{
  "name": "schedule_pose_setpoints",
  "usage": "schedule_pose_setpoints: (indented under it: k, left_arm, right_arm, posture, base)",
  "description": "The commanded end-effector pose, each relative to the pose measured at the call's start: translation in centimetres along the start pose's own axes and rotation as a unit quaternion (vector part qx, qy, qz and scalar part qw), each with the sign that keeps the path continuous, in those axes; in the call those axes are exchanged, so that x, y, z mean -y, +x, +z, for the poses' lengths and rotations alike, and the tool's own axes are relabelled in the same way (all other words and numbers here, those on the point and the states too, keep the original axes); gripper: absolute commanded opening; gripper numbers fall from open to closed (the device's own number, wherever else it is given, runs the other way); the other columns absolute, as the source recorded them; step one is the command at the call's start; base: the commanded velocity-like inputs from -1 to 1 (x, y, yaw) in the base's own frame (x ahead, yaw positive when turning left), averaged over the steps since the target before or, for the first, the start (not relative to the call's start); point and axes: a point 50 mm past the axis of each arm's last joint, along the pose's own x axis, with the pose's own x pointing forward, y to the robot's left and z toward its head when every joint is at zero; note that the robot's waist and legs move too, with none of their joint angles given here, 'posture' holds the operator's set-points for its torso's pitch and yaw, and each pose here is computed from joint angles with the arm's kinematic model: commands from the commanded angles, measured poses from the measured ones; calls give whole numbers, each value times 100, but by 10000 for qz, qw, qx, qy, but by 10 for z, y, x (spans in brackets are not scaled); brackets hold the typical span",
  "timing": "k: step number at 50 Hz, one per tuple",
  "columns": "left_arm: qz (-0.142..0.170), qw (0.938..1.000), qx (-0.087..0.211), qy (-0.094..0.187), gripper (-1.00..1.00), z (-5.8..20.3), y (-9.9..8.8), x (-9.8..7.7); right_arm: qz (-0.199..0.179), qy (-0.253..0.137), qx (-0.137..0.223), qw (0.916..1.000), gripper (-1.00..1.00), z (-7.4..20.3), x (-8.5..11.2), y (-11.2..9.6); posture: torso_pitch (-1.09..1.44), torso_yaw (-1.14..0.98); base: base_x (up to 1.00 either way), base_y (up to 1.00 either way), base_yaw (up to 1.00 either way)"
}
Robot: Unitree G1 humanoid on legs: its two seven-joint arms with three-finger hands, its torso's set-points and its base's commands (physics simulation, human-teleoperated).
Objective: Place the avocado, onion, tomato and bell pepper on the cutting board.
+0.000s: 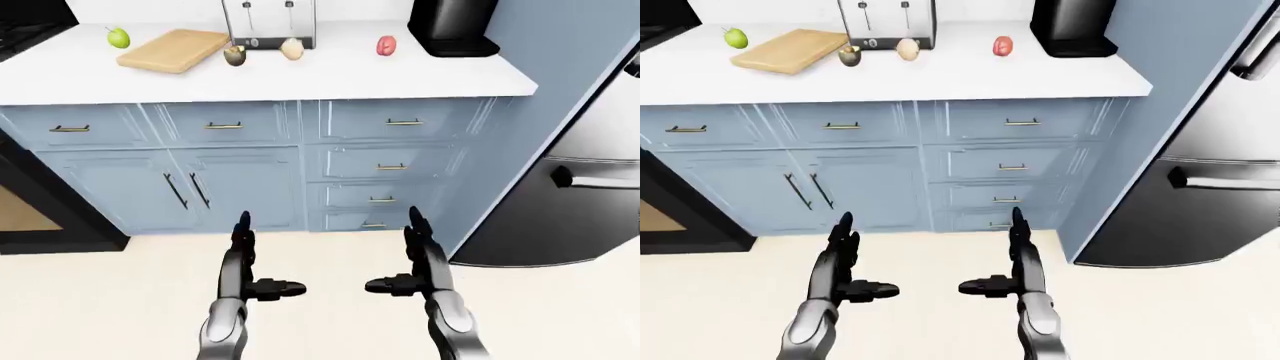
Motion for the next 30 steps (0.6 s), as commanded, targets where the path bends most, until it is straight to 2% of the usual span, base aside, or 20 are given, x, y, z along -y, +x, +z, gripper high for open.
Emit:
schedule_pose_setpoints:
  k: [1, 3, 6, 12, 16, 23, 27, 30]
  left_arm:
    - [-149, 9955, 936, 84, 100, 42, 6, 4]
    - [-148, 9950, 976, 112, 100, 48, 5, 3]
    - [-72, 9945, 1030, 174, 100, 57, 5, -1]
    - [-96, 9923, 1182, 353, 100, 77, 4, -2]
    - [-88, 9897, 1381, 375, 100, 101, 4, -5]
    - [-162, 9818, 1815, 533, 100, 148, 12, -7]
    - [-42, 9759, 2122, 510, 100, 176, 15, -11]
    - [-4, 9708, 2334, 552, 100, 195, 11, -11]
  right_arm:
    - [120, 83, 1089, 9939, 100, 51, -2, 2]
    - [107, 121, 1137, 9934, 100, 59, -2, 3]
    - [45, -36, 1270, 9919, 100, 66, 0, 3]
    - [35, 25, 1518, 9884, 100, 85, 3, 0]
    - [29, 20, 1770, 9842, 100, 109, 6, 0]
    - [-52, 71, 2311, 9729, 100, 156, 15, -1]
    - [-71, 146, 2634, 9645, 100, 181, 11, 8]
    - [-59, 117, 2713, 9624, 100, 194, 8, 12]
  posture:
    - [0, 0]
    - [0, 0]
    - [0, 0]
    - [0, 0]
    - [0, 0]
    - [0, 0]
    - [0, 0]
    - [0, 0]
  base:
    - [0, 0, 0]
    - [0, 0, 0]
    - [0, 0, 0]
    - [0, 0, 0]
    - [0, 0, 0]
    - [0, 0, 0]
    - [5, 0, 0]
    - [15, 0, 0]
